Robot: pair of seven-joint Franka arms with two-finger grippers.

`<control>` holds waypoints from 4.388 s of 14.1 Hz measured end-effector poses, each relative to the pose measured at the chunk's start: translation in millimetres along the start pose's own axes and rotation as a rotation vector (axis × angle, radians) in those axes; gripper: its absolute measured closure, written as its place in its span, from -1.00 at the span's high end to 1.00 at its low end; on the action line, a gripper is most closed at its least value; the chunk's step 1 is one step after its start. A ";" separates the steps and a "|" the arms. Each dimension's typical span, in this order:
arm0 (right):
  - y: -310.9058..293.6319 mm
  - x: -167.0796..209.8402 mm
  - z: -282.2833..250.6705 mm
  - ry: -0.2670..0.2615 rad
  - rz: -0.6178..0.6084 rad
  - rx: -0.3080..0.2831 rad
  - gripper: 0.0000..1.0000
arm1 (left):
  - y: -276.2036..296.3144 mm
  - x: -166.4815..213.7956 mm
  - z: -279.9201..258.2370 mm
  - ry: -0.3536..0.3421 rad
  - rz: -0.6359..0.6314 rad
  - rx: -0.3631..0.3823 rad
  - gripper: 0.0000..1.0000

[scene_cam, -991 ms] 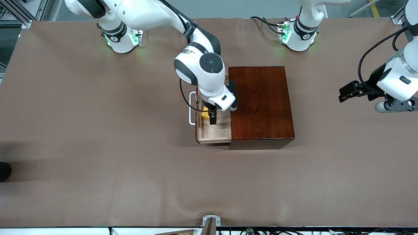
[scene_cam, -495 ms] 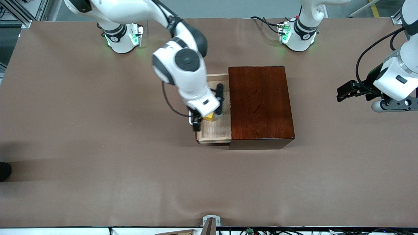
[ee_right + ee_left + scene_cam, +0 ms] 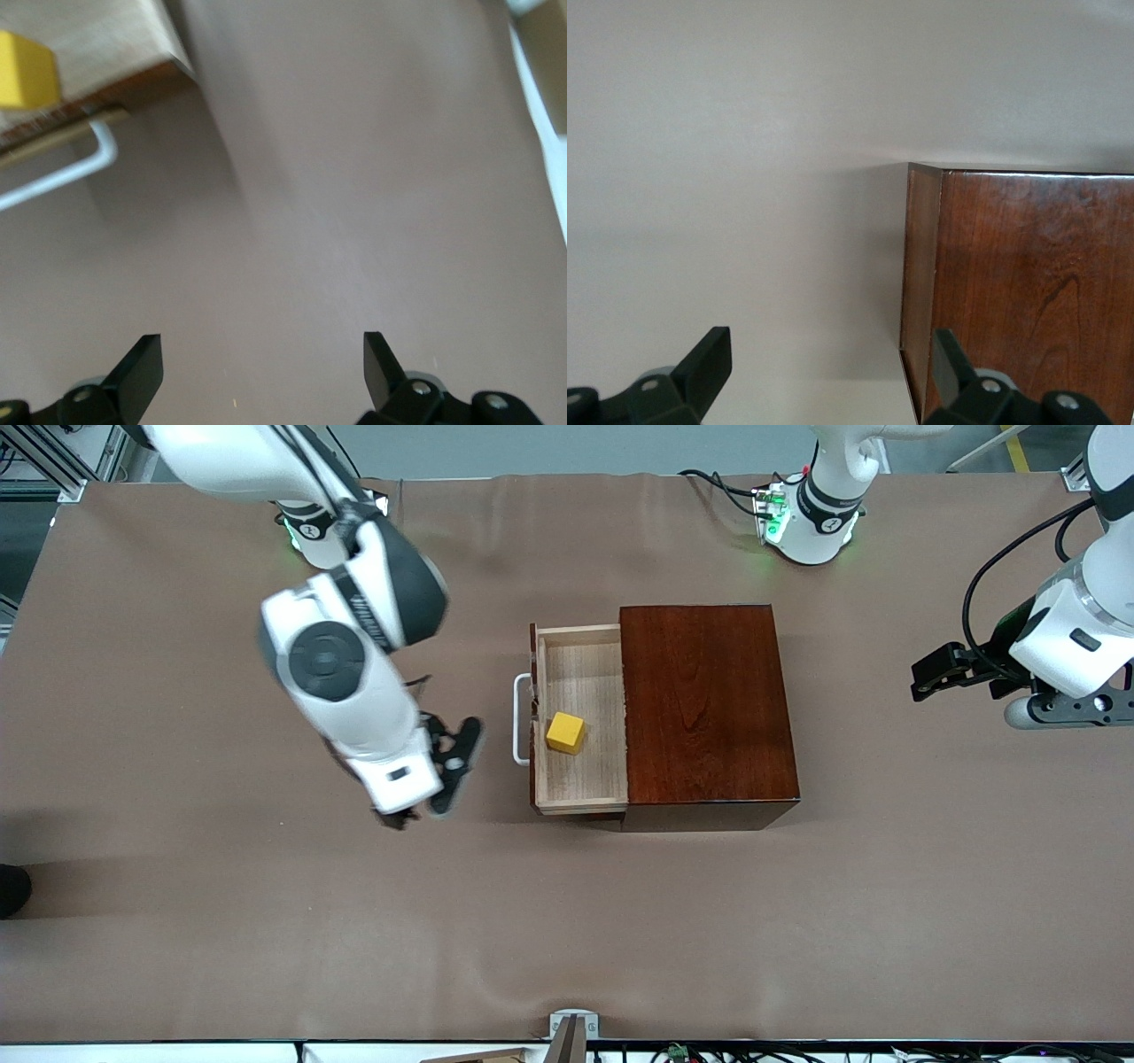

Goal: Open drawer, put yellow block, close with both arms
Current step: 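Withdraw the right gripper from the drawer toward its rest side, then move the left gripper to the drawer front beside the handle, then push the drawer shut with the left gripper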

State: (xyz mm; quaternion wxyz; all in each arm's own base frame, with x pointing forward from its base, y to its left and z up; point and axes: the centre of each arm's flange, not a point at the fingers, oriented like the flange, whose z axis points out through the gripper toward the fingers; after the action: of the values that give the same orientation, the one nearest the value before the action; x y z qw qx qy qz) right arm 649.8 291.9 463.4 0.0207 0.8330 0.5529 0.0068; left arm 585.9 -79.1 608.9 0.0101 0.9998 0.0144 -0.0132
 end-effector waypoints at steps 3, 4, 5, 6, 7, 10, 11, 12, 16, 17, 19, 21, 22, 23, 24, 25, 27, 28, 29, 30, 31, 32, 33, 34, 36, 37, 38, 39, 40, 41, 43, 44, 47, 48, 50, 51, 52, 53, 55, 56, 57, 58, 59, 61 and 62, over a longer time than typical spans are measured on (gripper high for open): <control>42.6 -58.6 -32.5 0.000 0.182 -0.029 1.00 | 0.3 0.0 0.0 0.000 0.001 0.000 1.00; 54.3 -79.7 -44.4 -0.009 0.259 -0.043 1.00 | 0.4 0.0 0.0 0.000 0.001 0.000 1.00; 62.9 -98.4 -54.9 -0.020 0.333 -0.054 1.00 | 0.5 0.0 0.0 0.001 0.001 0.000 1.00; 67.5 -113.5 -64.2 -0.031 0.407 -0.058 1.00 | 0.4 0.0 -0.1 0.001 0.001 0.000 1.00; 69.0 -125.4 -72.6 -0.043 0.478 -0.056 1.00 | 0.4 0.1 -0.2 0.001 0.001 0.000 1.00; 68.4 -155.3 -93.1 -0.078 0.631 -0.039 1.00 | 0.9 0.1 -0.5 0.003 0.002 -0.001 1.00; 70.0 -167.8 -99.7 -0.082 0.668 -0.038 1.00 | 1.6 0.1 -0.6 0.004 0.003 -0.001 1.00; 70.9 -181.3 -106.1 -0.083 0.703 -0.039 1.00 | 4.4 -0.3 -0.8 0.004 0.008 -0.001 1.00; 57.2 -222.9 -122.1 -0.067 0.836 0.000 1.00 | 77.8 -18.0 -1.6 0.003 0.140 -0.021 1.00; 53.5 -233.1 -123.9 -0.054 0.861 0.028 1.00 | 106.6 -27.9 -1.9 0.002 0.189 -0.027 1.00; 51.5 -257.2 -127.7 -0.042 0.914 0.053 1.00 | 167.6 -53.3 2.6 -0.010 0.293 -0.037 1.00; 48.3 -271.8 -133.3 -0.046 0.998 0.059 1.00 | 236.0 -78.4 14.4 0.007 0.409 -0.067 1.00; 45.4 -273.2 -137.0 -0.047 1.040 0.059 1.00 | 271.5 -90.4 24.9 0.020 0.472 -0.090 1.00; 42.1 -273.8 -140.1 -0.047 1.070 0.058 1.00 | 308.8 -104.0 39.1 0.029 0.537 -0.113 1.00; 39.2 -275.6 -141.6 -0.048 1.089 0.058 1.00 | 344.0 -118.4 54.5 0.041 0.601 -0.124 1.00; 36.8 -280.7 -142.7 -0.050 1.106 0.057 1.00 | 377.1 -133.1 69.5 0.057 0.673 -0.125 1.00; 33.7 -296.1 -145.3 -0.054 1.137 0.058 1.00 | 430.9 -155.2 95.3 0.096 0.866 -0.142 1.00; 32.5 -302.8 -146.5 -0.058 1.150 0.060 1.00 | 450.4 -159.9 108.6 0.118 0.984 -0.154 1.00; 30.9 -307.5 -147.8 -0.064 1.161 0.063 1.00 | 464.5 -159.8 123.2 0.142 1.103 -0.163 1.00; 28.7 -310.0 -149.4 -0.072 1.169 0.069 1.00 | 473.8 -155.4 140.7 0.161 1.217 -0.168 1.00; 25.8 -311.1 -151.2 -0.081 1.173 0.074 1.00 | 479.7 -148.5 159.0 0.173 1.322 -0.177 1.00; 23.2 -311.9 -153.0 -0.086 1.177 0.079 1.00 | 483.9 -140.1 178.6 0.179 1.410 -0.185 1.00; 21.0 -312.6 -155.3 -0.087 1.181 0.083 1.00 | 487.4 -131.7 198.7 0.183 1.475 -0.195 1.00; 19.4 -313.6 -158.0 -0.083 1.186 0.085 1.00 | 490.3 -123.9 218.2 0.188 1.522 -0.202 1.00; 17.2 -315.3 -163.1 -0.074 1.189 0.083 1.00 | 492.9 -110.3 251.6 0.211 1.615 -0.179 1.00; 16.5 -315.5 -164.7 -0.069 1.190 0.084 1.00 | 494.1 -106.0 264.9 0.218 1.650 -0.157 1.00; 15.8 -315.3 -165.7 -0.064 1.191 0.087 1.00 | 495.8 -104.7 274.3 0.220 1.666 -0.141 1.00; 15.2 -314.3 -166.5 -0.056 1.191 0.096 1.00 | 498.0 -106.2 281.3 0.215 1.675 -0.134 1.00; 14.7 -313.1 -167.8 -0.047 1.191 0.104 1.00 | 499.6 -107.6 285.5 0.211 1.679 -0.130 1.00; 14.6 -312.4 -169.3 -0.040 1.191 0.107 1.00 | 499.5 -107.4 288.8 0.206 1.679 -0.124 1.00; 14.2 -311.2 -171.0 -0.030 1.190 0.116 1.00 | 495.0 -101.7 293.8 0.200 1.672 -0.111 1.00; 13.7 -310.1 -171.5 -0.023 1.189 0.124 1.00 | 492.4 -98.6 295.2 0.197 1.665 -0.105 1.00; 12.5 -307.4 -173.8 -0.018 1.184 0.126 1.00 | 488.5 -94.3 296.4 0.190 1.623 -0.099 1.00; 11.7 -307.0 -173.7 -0.022 1.183 0.128 1.00 | 487.4 -93.8 297.2 0.182 1.611 -0.097 1.00; 9.2 -309.7 -173.5 -0.045 1.183 0.143 1.00 | 488.0 -93.7 296.0 0.177 1.574 -0.095 1.00; 8.8 -310.5 -175.2 -0.047 1.184 0.145 1.00 | 487.7 -93.2 295.7 0.171 1.555 -0.086 1.00; 8.8 -310.7 -177.4 -0.044 1.184 0.143 1.00 | 488.8 -93.5 295.5 0.168 1.542 -0.074 1.00; 8.8 -310.6 -178.8 -0.041 1.184 0.141 1.00 | 490.1 -95.0 296.3 0.162 1.534 -0.060 1.00; 9.2 -311.2 -182.3 -0.035 1.185 0.135 1.00 | 494.1 -98.5 297.2 0.154 1.539 -0.019 1.00; 9.6 -311.9 -183.4 -0.033 1.186 0.134 1.00 | 495.8 -100.4 297.5 0.146 1.544 0.005 1.00; 9.8 -312.4 -183.7 -0.032 1.187 0.133 1.00 | 497.6 -101.9 297.3 0.138 1.548 0.028 1.00; 9.9 -312.4 -183.7 -0.032 1.187 0.132 1.00 | 499.0 -103.0 296.5 0.129 1.551 0.048 1.00; 9.9 -312.1 -183.8 -0.033 1.186 0.129 1.00 | 495.9 -104.4 299.3 0.088 1.549 0.072 1.00; 10.3 -312.8 -183.7 -0.042 1.185 0.114 1.00 | 494.7 -103.1 297.3 0.076 1.549 0.084 1.00; 10.6 -313.6 -183.6 -0.047 1.186 0.108 1.00 | 494.4 -102.9 296.0 0.071 1.548 0.086 1.00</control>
State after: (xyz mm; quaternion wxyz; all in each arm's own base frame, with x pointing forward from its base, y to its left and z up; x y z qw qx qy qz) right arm 531.4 3.7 650.9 -0.0168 0.9994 -0.0076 -0.0291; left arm 489.6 -582.3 325.7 -0.0228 0.7243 -0.6885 0.0292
